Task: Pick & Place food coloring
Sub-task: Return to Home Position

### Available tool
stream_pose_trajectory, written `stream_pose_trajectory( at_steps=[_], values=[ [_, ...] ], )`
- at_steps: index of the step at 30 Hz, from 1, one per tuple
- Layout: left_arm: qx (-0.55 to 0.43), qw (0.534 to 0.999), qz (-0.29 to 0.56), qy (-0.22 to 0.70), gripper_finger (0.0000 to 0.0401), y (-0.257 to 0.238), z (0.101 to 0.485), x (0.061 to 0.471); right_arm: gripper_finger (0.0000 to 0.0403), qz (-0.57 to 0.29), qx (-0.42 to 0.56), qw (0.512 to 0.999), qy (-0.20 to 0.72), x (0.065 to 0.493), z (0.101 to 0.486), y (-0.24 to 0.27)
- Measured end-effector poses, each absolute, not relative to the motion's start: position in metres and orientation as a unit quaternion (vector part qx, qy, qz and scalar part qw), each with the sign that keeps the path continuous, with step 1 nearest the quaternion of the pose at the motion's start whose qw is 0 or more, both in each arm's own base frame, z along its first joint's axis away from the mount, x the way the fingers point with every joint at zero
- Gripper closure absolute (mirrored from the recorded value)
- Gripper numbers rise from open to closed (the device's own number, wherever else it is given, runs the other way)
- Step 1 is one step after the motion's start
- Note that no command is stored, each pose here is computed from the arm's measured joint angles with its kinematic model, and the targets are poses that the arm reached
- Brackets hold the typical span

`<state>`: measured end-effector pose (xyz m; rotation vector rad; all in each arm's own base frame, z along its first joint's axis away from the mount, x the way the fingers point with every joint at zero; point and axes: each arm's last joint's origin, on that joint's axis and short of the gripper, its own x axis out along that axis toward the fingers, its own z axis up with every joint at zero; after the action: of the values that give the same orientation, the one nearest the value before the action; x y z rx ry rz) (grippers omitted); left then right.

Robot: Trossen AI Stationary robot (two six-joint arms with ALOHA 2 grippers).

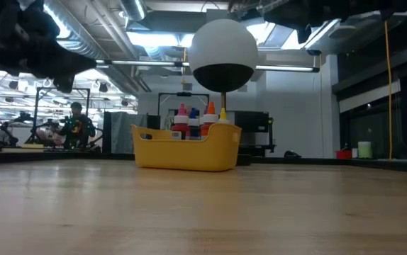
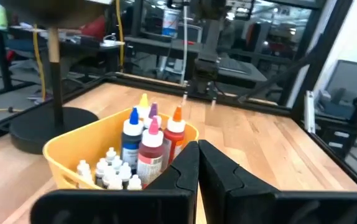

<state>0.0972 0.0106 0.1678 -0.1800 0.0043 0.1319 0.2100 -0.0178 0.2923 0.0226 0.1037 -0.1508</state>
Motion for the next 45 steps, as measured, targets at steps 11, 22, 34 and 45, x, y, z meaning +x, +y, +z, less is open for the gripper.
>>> stream_pose_trajectory(
  at_steps=[11,22,34,45],
  values=[
    [-0.089,0.994,0.067,0.014,0.0391,0.011,0.166,0.099,0.0398,-0.047,0.037,0.992,-0.114,0.176,0.22,-0.014],
    [-0.089,0.994,0.067,0.013,0.0393,0.011,0.166,0.099,0.04,0.077,0.023,0.985,-0.149,0.141,0.19,-0.007],
    [-0.089,0.993,0.069,0.016,0.0391,0.011,0.166,0.099,0.0401,0.111,0.021,0.984,-0.135,0.108,0.195,-0.005],
    [-0.09,0.993,0.069,0.015,0.0389,0.011,0.166,0.099,0.0401,-0.062,-0.032,0.998,0.001,0.1,0.167,-0.003]
  ],
)
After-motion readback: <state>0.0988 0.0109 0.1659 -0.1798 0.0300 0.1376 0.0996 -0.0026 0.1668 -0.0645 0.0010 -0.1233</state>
